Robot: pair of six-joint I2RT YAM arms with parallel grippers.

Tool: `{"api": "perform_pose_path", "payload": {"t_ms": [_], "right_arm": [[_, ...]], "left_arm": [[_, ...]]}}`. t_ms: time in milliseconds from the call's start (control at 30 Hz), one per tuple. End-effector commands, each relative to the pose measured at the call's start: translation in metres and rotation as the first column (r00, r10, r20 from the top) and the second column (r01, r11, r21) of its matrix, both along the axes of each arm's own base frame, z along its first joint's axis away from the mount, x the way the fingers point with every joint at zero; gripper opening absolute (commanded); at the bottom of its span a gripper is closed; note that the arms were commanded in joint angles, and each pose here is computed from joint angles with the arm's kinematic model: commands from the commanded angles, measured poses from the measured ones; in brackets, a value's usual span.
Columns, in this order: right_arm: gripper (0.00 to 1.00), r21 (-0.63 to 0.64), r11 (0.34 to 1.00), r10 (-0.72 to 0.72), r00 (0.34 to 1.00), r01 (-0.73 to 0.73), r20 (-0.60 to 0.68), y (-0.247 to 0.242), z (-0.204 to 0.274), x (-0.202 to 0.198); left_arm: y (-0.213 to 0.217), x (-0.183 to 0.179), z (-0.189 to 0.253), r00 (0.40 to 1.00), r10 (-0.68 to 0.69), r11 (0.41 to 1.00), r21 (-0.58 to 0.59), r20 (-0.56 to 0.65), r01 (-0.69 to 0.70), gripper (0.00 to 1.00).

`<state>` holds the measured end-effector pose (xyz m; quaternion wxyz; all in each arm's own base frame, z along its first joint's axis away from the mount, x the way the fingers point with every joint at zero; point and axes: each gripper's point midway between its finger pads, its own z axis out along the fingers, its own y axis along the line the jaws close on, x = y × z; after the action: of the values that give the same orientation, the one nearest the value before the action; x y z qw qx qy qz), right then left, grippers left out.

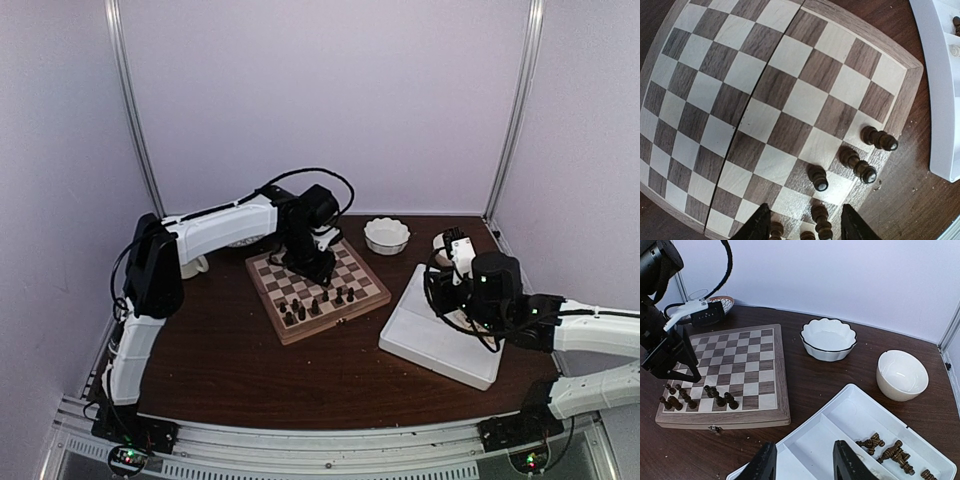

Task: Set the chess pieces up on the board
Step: Adjust the pawn at f7.

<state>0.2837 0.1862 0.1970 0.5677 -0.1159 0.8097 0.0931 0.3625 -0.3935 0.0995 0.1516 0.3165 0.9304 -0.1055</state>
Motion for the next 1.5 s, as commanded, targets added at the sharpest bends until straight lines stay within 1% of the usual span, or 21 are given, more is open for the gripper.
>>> {"api": "perform_pose_path", "payload": {"t_ms": [0,67,200,333,767,1467], "right_arm": [[0.41,0.016,0.999,-0.03,0.999,0.029,0.038,-0.006,0.008,0.002],[0.41,0.015,0.999,-0.032,0.999,0.031,0.038,-0.007,0.008,0.003],[0.41,0.014,0.999,-0.032,0.999,0.032,0.04,-0.007,0.009,0.002],[0.41,0.01,1.0,-0.03,0.999,0.03,0.037,-0.006,0.008,0.003],[0.41,0.002,1.0,-0.024,0.999,0.024,0.026,-0.003,0.005,0.004],[0.41,0.001,1.0,-0.018,0.999,0.018,0.027,-0.002,0.006,0.004]], "left_arm": [[-0.01,0.0,0.002,1.0,-0.03,0.999,-0.013,-0.006,0.03,0.47],[-0.013,0.002,-0.003,0.999,-0.034,0.999,-0.014,-0.012,0.034,0.44],[-0.018,0.004,-0.008,0.999,-0.037,0.999,-0.02,-0.018,0.036,0.36],[-0.019,0.004,-0.012,0.999,-0.037,0.999,-0.015,-0.021,0.036,0.3],[-0.023,-0.001,-0.023,0.998,-0.051,0.999,0.007,-0.026,0.051,0.32],[-0.016,0.002,-0.041,0.999,-0.043,0.997,0.06,-0.026,0.044,0.29]]}}
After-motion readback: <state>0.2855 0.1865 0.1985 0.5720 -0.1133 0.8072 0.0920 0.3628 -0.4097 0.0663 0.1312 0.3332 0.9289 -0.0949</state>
